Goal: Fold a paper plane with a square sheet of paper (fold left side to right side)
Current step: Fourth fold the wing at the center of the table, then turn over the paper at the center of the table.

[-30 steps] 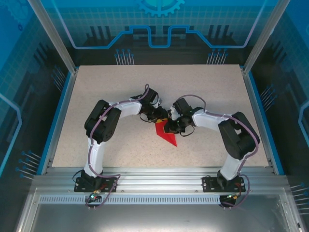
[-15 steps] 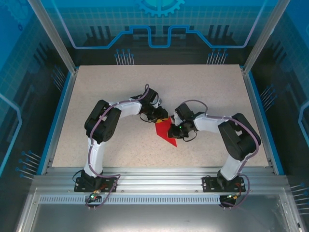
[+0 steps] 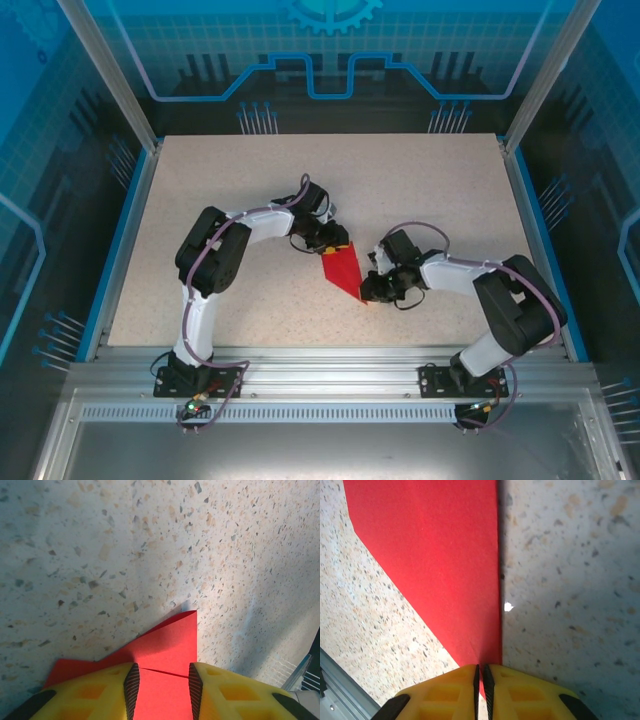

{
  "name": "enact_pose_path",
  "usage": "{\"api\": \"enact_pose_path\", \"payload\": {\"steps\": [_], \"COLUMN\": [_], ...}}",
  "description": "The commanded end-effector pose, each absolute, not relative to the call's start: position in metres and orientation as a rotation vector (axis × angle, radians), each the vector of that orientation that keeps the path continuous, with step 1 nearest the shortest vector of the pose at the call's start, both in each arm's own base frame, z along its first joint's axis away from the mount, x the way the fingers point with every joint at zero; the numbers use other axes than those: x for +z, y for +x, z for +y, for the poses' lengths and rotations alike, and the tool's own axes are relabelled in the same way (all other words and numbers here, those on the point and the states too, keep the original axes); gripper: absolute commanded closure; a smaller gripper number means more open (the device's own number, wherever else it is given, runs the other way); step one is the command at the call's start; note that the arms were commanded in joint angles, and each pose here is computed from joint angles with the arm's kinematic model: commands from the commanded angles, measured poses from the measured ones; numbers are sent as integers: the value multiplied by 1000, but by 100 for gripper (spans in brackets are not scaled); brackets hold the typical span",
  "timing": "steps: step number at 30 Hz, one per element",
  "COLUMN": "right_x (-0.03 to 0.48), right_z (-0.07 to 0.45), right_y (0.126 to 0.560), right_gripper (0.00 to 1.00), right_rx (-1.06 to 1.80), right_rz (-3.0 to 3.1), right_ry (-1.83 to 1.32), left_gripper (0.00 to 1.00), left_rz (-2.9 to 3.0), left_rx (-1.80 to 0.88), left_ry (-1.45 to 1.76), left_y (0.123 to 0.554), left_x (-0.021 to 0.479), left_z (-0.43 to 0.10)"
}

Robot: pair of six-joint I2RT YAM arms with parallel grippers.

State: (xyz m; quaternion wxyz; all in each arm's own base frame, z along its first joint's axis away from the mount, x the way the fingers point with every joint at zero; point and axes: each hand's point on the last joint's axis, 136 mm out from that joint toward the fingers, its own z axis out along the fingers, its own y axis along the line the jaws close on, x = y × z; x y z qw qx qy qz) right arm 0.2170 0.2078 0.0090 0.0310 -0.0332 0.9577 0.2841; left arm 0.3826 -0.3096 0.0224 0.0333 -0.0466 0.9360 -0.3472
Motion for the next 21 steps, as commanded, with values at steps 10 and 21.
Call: {"api": "enact_pose_path", "payload": {"steps": [10, 21], "right_x": [63, 106], "right_z": [183, 193], "right_y": [213, 262], "right_gripper": [64, 43], "right_rx": [880, 985], "right_rz": [2819, 2511], "right_ry": [-259, -324], "left_gripper": [39, 34], "left_rz": [2713, 2690], "left_rx": [-1148, -1217], "left_ry": [-64, -209], "left_y": [396, 367], "left_x": [112, 96], "left_z": [-299, -271]}}
